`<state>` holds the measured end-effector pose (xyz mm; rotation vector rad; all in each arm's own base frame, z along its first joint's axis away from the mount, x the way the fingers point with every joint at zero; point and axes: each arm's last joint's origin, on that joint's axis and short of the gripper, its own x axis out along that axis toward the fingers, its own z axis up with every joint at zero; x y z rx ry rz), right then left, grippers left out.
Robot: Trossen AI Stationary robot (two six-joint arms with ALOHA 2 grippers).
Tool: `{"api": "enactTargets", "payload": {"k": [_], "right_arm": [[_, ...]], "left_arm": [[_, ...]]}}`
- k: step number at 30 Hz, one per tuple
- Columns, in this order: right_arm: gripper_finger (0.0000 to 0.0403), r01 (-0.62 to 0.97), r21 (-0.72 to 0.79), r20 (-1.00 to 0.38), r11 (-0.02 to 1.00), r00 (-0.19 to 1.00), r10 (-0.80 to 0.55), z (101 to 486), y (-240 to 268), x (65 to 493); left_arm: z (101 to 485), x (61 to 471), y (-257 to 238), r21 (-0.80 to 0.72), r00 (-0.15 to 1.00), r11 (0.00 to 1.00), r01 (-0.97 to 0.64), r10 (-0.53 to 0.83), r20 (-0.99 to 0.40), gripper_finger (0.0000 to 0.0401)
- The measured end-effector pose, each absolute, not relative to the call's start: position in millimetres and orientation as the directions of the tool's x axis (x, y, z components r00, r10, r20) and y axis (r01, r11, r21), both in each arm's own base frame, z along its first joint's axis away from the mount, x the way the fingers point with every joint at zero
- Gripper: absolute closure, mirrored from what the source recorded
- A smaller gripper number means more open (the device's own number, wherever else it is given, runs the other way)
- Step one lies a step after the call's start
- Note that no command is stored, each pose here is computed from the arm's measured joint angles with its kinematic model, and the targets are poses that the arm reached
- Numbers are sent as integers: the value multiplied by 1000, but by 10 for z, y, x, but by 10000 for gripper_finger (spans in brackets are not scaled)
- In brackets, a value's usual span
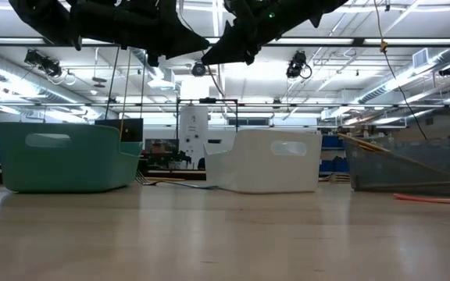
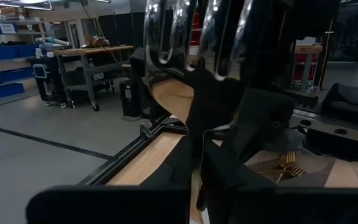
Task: Sort silverware by color (type)
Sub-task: Put the orange fork into the green bin
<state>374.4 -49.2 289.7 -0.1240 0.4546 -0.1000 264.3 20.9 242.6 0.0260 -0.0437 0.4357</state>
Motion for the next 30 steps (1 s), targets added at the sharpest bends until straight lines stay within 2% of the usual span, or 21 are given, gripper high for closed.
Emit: {"api": "enactTargets", "payload": {"k": [4,7,13,19,25,30], "right_arm": [[358,72,-130,-442,989,889,-123,2885,-492,3740],[348,80,-95,-504,992,856,-117,2827,-488,3707],[294,115,-26,-618,993,779,-107,2714,-483,3633],[244,132,25,-658,991,749,-83,2676,-383,3612],[234,159,19,-689,987,717,-102,2644,-196,3598],[234,140,12,-690,990,717,-92,2630,55,3596]], "left_arm": [[2413,2645,209,4,906,907,-422,421,33,380],[2339,2644,191,7,904,905,-426,426,-37,382],[2334,2524,114,10,895,906,-424,420,-149,382],[2416,2350,11,-26,888,905,-425,412,-205,385],[2427,2102,-136,-52,860,896,-440,405,-310,386],[2461,1893,-212,-143,856,886,-440,366,-365,386]]}}
